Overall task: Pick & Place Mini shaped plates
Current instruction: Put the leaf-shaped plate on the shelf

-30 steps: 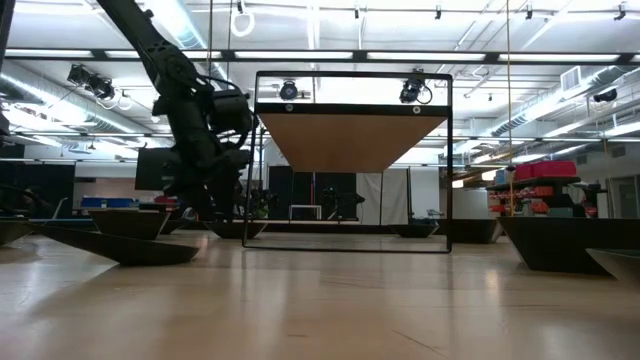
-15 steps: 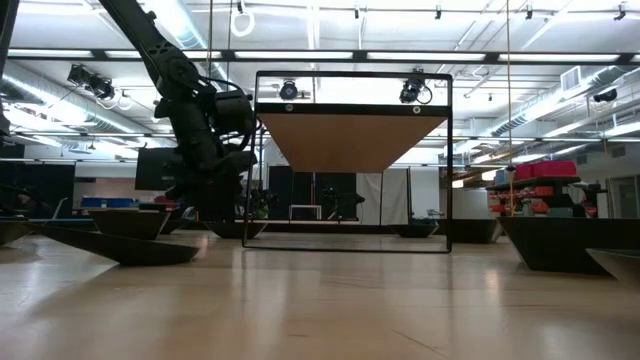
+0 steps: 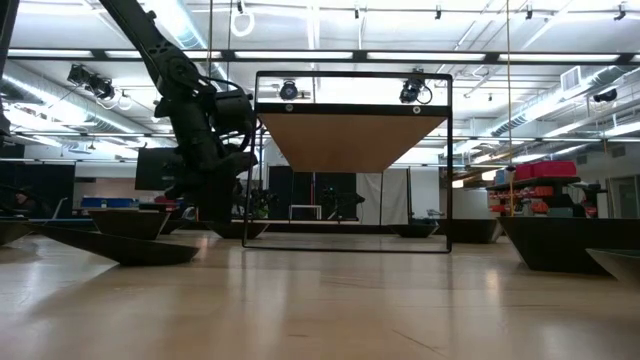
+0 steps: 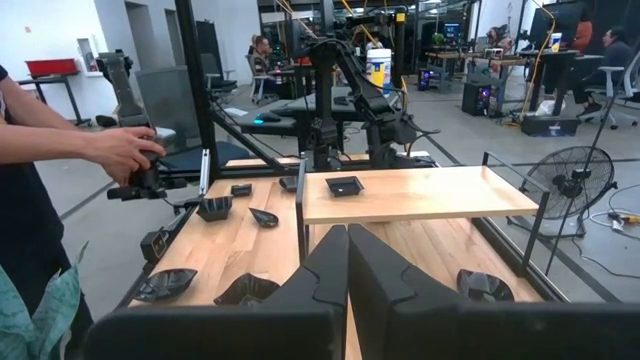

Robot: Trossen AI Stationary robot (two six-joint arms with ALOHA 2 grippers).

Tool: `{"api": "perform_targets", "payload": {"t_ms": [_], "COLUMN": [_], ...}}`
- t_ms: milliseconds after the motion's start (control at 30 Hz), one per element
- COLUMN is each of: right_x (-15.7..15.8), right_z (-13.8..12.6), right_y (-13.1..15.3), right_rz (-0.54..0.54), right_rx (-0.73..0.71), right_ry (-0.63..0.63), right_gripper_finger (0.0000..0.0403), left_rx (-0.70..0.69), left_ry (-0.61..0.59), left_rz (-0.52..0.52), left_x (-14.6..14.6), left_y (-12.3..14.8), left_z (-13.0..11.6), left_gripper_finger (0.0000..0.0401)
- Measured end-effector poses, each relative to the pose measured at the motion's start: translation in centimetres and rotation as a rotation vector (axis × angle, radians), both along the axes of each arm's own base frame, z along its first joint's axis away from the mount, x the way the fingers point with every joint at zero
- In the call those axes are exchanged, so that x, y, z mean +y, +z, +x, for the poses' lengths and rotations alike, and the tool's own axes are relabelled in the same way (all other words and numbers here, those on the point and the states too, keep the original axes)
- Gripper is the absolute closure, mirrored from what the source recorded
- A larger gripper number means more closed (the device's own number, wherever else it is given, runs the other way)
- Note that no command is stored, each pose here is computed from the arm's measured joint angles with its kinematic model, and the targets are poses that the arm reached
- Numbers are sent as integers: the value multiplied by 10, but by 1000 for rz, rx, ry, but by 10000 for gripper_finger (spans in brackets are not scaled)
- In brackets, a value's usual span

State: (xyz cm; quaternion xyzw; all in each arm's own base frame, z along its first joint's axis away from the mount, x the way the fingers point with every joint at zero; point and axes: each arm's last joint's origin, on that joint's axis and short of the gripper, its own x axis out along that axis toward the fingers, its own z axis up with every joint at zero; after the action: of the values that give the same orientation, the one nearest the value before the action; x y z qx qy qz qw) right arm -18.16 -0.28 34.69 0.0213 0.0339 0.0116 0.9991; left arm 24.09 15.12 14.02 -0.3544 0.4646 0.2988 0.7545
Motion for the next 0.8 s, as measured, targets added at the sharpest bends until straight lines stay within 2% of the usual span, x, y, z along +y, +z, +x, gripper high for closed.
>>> {"api": "perform_targets", "payload": {"t_ms": [267,800], "right_x": [0,0], "right_z": [0,0], "right_y": [0,0], "right_rz": [0,0], "right_rx": [0,0], "right_ry": [0,0], "right_gripper_finger": [392,392], "left_rx": [-3,-10], "left_ry": [-20,-31], "left_rz": [1,-34], "left_x": [-5,-19], "left_y": [0,1], "left_z": [3,11], "left_gripper_finger": [395,398]}}
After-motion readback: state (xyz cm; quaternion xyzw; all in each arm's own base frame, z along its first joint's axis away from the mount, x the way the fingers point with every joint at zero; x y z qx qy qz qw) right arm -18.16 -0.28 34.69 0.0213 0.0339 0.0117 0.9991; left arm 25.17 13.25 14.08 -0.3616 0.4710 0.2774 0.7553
